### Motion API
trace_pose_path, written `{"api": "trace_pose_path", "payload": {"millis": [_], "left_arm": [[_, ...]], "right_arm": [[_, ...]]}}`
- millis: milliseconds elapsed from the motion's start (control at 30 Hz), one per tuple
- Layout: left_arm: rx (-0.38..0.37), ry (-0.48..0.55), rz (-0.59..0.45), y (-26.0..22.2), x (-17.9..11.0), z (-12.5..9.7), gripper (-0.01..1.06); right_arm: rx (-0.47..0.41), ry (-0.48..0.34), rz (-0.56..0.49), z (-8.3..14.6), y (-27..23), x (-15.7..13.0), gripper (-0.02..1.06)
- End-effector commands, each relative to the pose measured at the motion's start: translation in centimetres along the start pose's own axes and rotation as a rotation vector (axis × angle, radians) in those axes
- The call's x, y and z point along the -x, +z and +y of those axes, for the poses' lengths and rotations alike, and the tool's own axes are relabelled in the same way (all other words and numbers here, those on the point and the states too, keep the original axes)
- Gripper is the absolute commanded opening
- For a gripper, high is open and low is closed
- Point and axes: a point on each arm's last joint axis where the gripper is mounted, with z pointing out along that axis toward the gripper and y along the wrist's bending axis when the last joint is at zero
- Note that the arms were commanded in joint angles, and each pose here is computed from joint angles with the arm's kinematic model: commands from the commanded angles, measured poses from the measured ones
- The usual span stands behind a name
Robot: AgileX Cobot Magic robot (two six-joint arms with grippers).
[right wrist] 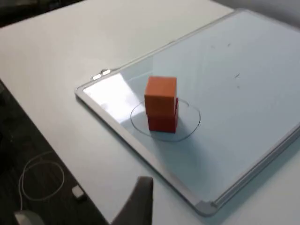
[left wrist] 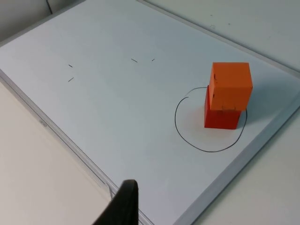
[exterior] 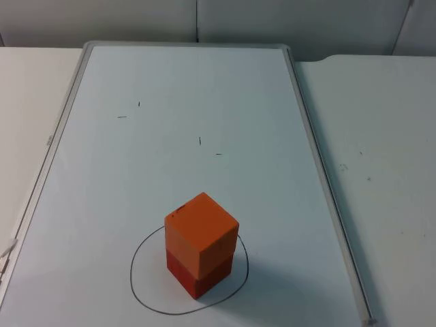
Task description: Pick up one cube with the left hand and another cube with the right hand. First place the cube in the right hand at the target position, then stack the cube in the left hand on top.
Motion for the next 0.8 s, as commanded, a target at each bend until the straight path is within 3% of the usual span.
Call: {"api": "trace_pose_path", "payload": {"millis": [0,500,600,700,767], "left_arm": [[-0.011,-0.007,-0.008,0.01,-0.04,-0.05,1.05],[-0.011,-0.007,-0.008,0.01,-0.04,-0.05,1.05],[-0.011,-0.007,-0.008,0.01,-0.04,-0.05,1.05],[-0.011,-0.007,-0.008,0.01,-0.04,-0.05,1.05],[-0.011,-0.007,-0.008,0.01,-0.04,-0.05,1.05]], "right_arm": [[0.022,-0.018,0.011,0.29,1.32,-0.72,0.86],[0.019,-0.018,0.015,0.25,1.37,-0.78,0.87],[0.019,-0.018,0.015,0.25,1.37,-0.78,0.9],[0.019,-0.018,0.015,0.25,1.37,-0.78,1.05],[0.019,-0.018,0.015,0.25,1.37,-0.78,1.05]]}}
